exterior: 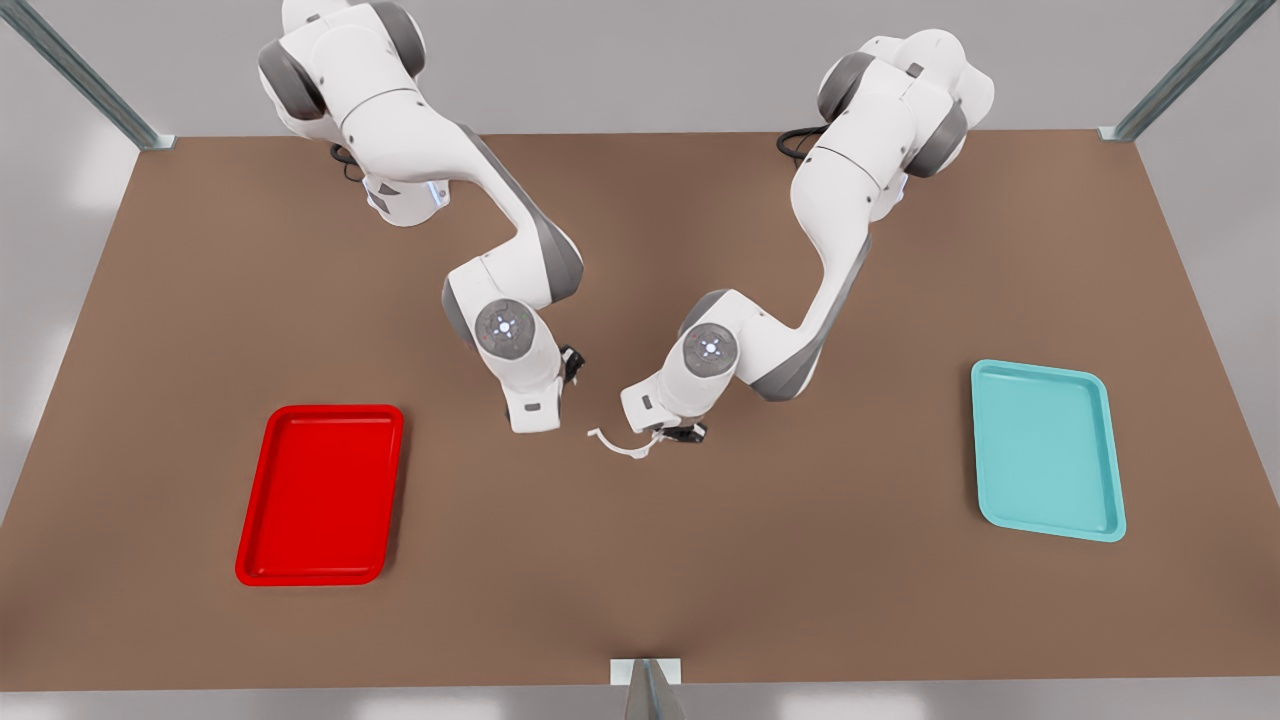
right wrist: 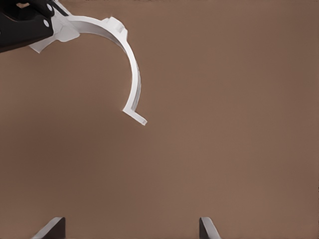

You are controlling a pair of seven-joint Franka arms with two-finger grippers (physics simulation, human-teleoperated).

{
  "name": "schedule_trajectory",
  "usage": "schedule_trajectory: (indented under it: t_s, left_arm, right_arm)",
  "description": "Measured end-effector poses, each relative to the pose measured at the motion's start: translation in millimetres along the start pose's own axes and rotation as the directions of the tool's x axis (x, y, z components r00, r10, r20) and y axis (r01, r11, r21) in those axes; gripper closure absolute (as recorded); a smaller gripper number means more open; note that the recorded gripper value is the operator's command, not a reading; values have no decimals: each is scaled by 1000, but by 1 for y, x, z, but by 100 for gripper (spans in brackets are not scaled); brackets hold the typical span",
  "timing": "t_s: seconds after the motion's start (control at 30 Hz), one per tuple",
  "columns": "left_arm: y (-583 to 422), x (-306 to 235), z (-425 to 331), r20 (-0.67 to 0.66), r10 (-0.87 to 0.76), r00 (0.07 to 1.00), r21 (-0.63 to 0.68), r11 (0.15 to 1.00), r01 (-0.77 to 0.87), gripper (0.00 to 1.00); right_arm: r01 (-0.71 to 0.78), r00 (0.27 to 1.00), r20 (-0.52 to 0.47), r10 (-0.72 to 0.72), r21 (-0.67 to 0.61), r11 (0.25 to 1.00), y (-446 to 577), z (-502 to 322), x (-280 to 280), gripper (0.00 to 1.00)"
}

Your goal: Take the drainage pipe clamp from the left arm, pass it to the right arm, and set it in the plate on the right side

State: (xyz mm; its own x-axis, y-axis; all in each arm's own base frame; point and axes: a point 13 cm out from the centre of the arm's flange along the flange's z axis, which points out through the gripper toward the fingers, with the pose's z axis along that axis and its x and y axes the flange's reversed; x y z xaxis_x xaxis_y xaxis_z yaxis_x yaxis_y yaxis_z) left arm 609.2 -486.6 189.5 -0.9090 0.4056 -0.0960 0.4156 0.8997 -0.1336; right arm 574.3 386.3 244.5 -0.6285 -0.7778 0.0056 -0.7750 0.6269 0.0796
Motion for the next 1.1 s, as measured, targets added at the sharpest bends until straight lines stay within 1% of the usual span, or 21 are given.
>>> schedule_trajectory:
  t_s: [0.13,0.33,0.5,0.63,1.1]
  left_arm:
    - [-1,2,2,-6,-44,999,-11,999,44,79]
    - [-4,2,-6,-10,-59,998,-30,998,59,79]
    - [-14,6,-5,-18,-59,998,-34,998,59,79]
    - [-16,7,-5,-18,-64,998,-35,997,63,79]
    - [-29,8,1,-18,-63,998,-32,998,63,79]
  right_arm:
    - [32,995,88,-35,42,999,-5,28,-11,0]
    - [59,965,247,-87,115,992,-11,33,-38,0]
    - [76,936,327,-126,160,984,-12,35,-58,0]
    - [92,922,357,-151,178,980,-8,36,-64,0]
    - [126,903,378,-201,215,968,-8,71,-75,0]
